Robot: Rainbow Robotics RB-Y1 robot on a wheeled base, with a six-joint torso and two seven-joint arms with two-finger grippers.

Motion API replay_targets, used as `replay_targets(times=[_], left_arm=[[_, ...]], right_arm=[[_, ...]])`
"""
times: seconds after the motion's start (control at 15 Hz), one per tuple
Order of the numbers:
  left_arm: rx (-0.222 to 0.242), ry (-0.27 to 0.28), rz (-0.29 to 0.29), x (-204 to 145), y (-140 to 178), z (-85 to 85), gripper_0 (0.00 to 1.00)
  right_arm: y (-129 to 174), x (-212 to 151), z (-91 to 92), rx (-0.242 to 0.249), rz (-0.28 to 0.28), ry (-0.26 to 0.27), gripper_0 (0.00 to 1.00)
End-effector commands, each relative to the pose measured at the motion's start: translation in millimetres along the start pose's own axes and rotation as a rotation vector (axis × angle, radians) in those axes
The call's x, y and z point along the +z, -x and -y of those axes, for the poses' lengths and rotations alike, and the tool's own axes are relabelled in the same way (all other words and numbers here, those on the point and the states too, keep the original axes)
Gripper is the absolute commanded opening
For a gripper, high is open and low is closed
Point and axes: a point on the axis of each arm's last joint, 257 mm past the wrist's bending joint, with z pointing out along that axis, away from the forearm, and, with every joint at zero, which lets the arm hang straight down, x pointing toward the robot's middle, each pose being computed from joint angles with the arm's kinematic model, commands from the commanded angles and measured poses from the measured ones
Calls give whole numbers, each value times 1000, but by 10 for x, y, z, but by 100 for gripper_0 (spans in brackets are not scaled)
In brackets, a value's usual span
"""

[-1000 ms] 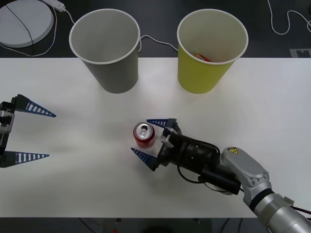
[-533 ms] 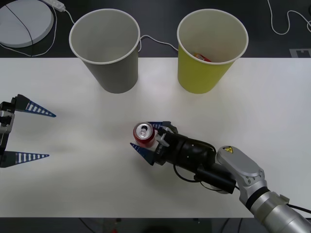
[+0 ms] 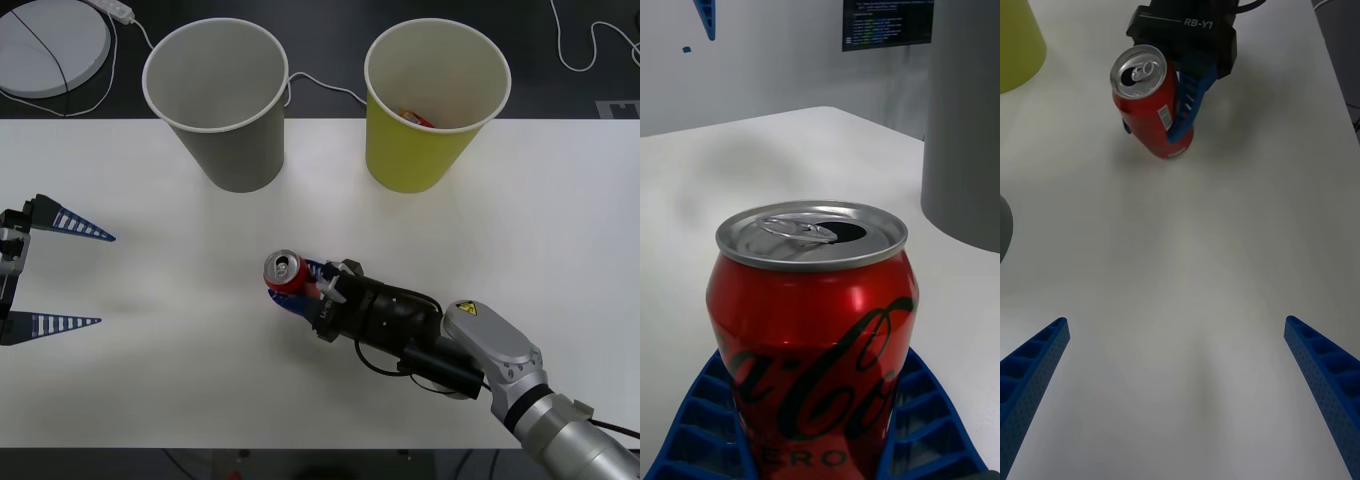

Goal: Put the can into the green bin and the plastic bottle into the gray bin

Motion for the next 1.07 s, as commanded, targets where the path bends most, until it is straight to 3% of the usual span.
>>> replay_targets(times=[0.07,0.27,0.53,0.8,1.07], left_arm=[[0,0,0,0,0,0,100],[0,0,0,0,0,0,100],[0,0,0,0,0,0,100],[0,0,0,0,0,0,100],[0,0,0,0,0,0,100]], right_arm=[[38,-35,12,0,8,10,0],[136,-171,44,-16,8,49,0],[190,-463,76,-41,-45,157,0],[262,-895,358,-28,-117,238,0],[391,-1346,744,11,-221,256,0]])
